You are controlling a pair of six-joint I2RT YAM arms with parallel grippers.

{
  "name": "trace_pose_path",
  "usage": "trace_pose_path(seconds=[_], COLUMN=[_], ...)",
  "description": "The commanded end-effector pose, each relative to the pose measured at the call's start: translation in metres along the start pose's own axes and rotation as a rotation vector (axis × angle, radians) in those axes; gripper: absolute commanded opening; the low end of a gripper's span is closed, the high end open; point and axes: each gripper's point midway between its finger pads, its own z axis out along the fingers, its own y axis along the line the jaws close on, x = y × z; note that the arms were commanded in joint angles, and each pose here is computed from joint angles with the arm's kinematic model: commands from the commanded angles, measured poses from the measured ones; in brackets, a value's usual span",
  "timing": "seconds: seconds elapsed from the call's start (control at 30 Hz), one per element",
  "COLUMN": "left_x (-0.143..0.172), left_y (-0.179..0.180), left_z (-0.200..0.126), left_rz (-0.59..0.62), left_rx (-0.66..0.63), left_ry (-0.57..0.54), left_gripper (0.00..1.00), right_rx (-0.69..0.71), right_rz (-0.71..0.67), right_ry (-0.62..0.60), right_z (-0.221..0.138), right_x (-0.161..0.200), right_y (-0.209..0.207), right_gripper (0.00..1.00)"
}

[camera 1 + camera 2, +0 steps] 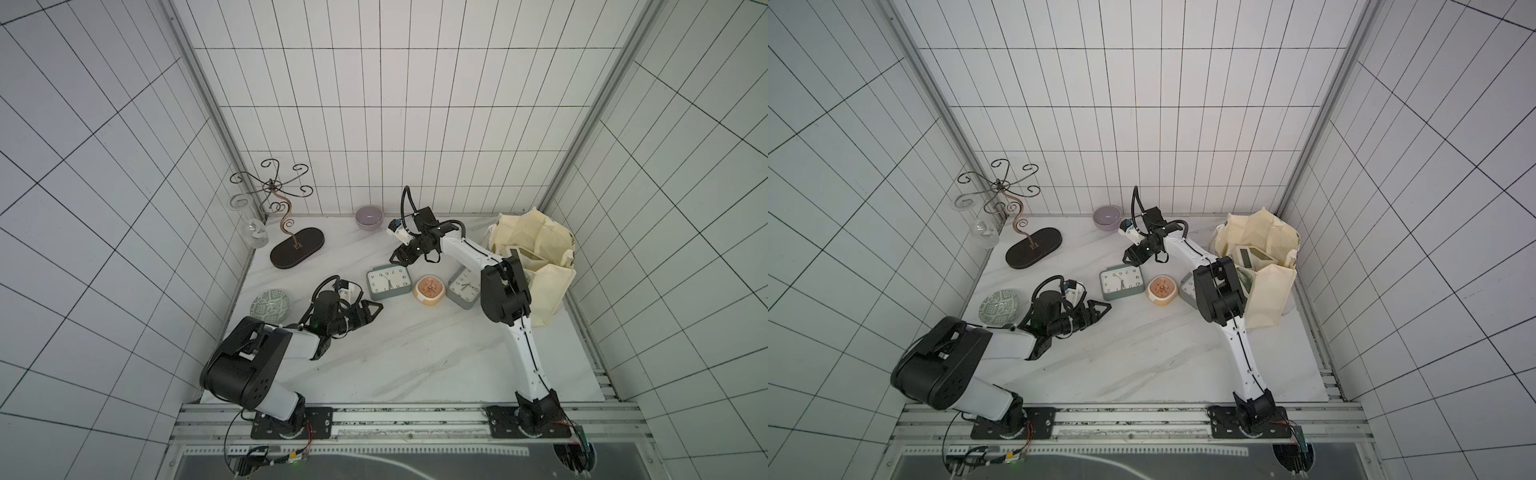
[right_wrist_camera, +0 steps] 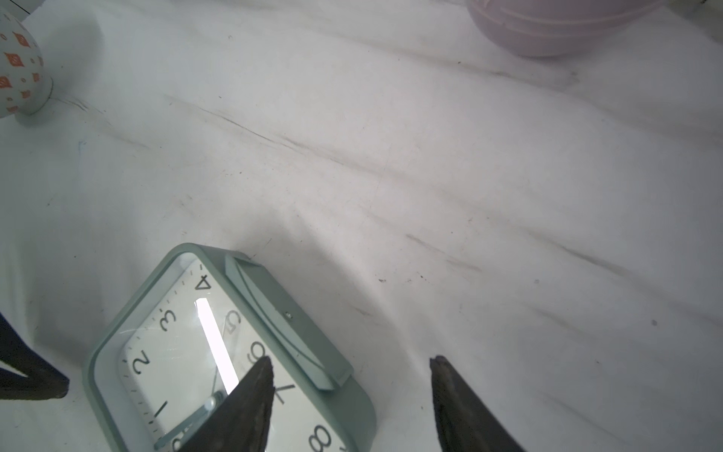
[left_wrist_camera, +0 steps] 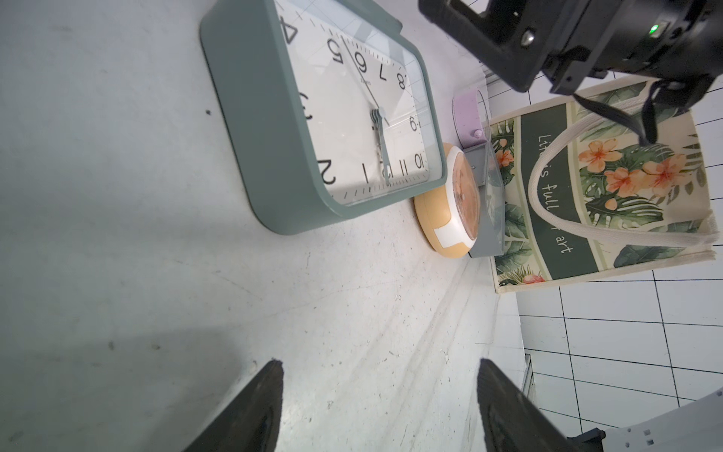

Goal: Put the alarm clock into the canvas bag
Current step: Adjust the alarm at the center of the board.

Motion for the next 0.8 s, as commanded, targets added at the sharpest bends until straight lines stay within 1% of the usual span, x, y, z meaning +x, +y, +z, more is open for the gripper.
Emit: trace_pose_path(seconds=[0.0,0.1,0.27,0.4,0.67,0.77], left_x=[-0.009,-0.010,-0.011,-0.014,-0.020,-0.024], left_y=[-0.008,-0.008,-0.009,-0.009,-0.001,0.007], left_z=[0.001,0.001,0.001,0.001,0.005,0.005], left_rz=[0.012,0.011,0.013,0.015,0.009,0.001], left_rx=[0.026,0.025,0.025,0.019,0.007,-0.002], left_ry=[-0.022,-0.023,-0.027,-0.037,-0.053,-0.061], left_gripper=[0.76,0.76,0.75,0.75,0.75,0.75], right_rx=[-0.059,-0.096,-0.163,-0.196,-0.263,-0.300], right_rz=[-0.019,-0.015,0.019,0.036,0.091,0.122], right_ry=[-0.002,0.017,0.039,0.042,0.031,0.001], right_z=[-0.002,-0.001,-0.007,-0.014,-0.036,-0.042], right_x=[-0.004,0.004,0.023,0.038,0.070,0.078], right_y=[0.004,0.011,0.032,0.052,0.111,0.136], right_gripper=[0.63,0.62,0.57,0.56,0.55,0.54])
